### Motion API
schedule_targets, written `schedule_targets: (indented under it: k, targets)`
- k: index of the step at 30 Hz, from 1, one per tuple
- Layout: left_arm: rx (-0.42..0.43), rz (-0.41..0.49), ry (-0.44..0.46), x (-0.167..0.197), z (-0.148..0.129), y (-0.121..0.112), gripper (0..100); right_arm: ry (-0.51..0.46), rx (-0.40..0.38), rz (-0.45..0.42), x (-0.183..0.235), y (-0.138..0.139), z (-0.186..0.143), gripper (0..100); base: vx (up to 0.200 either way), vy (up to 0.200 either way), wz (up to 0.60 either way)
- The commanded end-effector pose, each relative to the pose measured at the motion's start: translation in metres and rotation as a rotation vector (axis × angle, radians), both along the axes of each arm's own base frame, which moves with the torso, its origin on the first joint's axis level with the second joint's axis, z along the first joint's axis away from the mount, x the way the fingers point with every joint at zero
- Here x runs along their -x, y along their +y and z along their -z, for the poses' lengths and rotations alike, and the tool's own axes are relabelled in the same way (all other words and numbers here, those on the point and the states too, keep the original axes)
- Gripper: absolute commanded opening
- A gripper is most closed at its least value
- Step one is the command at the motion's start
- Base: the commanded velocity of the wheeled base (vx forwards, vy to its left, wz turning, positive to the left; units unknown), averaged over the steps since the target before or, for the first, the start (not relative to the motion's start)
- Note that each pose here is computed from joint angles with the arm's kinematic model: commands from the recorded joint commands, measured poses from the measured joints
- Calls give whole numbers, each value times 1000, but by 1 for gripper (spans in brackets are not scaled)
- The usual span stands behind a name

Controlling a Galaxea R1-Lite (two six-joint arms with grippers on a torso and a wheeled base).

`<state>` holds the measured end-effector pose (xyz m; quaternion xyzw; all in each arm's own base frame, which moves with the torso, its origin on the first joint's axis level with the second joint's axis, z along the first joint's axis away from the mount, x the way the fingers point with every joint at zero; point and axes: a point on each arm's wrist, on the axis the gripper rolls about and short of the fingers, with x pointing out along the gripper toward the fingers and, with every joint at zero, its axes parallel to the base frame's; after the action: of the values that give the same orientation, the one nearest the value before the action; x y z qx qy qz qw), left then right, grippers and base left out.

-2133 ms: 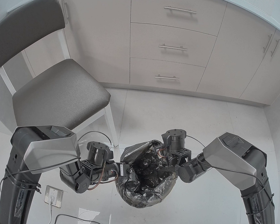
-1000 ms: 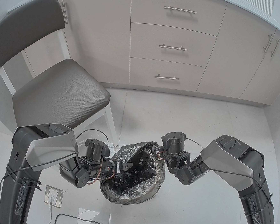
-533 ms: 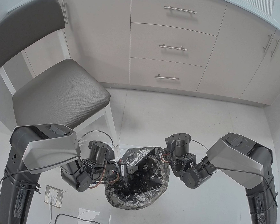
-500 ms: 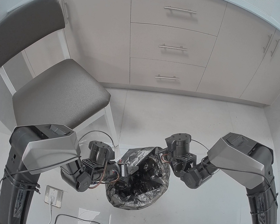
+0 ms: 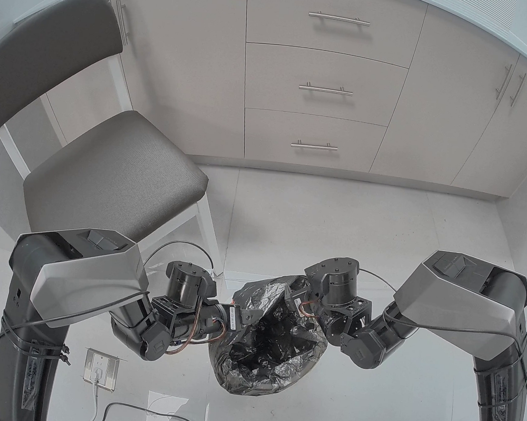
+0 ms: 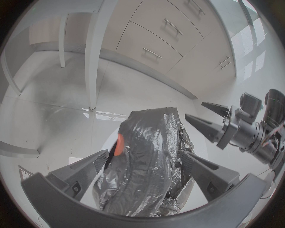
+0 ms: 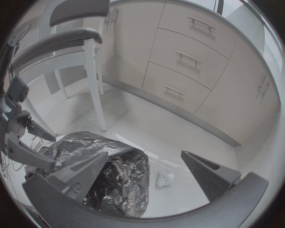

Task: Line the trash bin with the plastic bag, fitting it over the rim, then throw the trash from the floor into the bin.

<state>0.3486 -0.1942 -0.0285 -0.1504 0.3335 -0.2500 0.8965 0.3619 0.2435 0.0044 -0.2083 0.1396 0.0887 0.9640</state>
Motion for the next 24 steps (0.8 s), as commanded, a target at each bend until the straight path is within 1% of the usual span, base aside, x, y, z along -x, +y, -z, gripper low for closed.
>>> schedule_targets:
  k: [1, 6, 10, 13, 17, 19, 20, 24]
  targets:
    - [-2, 6, 3, 3, -1, -2, 100, 22, 16, -29, 13, 6, 5, 100, 0, 0, 0]
    - [-22, 6, 8, 6, 2, -1, 100, 28, 20, -30, 18, 3, 9, 100, 0, 0, 0]
    - [-43, -25, 3, 5, 4, 2, 100, 15, 11, -26, 20, -1, 11, 100, 0, 0, 0]
    - [-47, -29, 6, 6, 5, 3, 100, 17, 10, -24, 23, -4, 13, 100, 0, 0, 0]
    - [-63, -23, 30, 15, 8, 6, 100, 31, 18, -24, 30, -9, 20, 100, 0, 0, 0]
    - [-64, -17, 34, 19, 8, 6, 100, 49, 31, -29, 34, -12, 26, 100, 0, 0, 0]
    - [-60, -15, 30, 20, 9, 5, 100, 72, 41, -37, 34, -13, 36, 100, 0, 0, 0]
    - [-62, -9, 32, 20, 11, 2, 100, 92, 52, -32, 32, -16, 47, 100, 0, 0, 0]
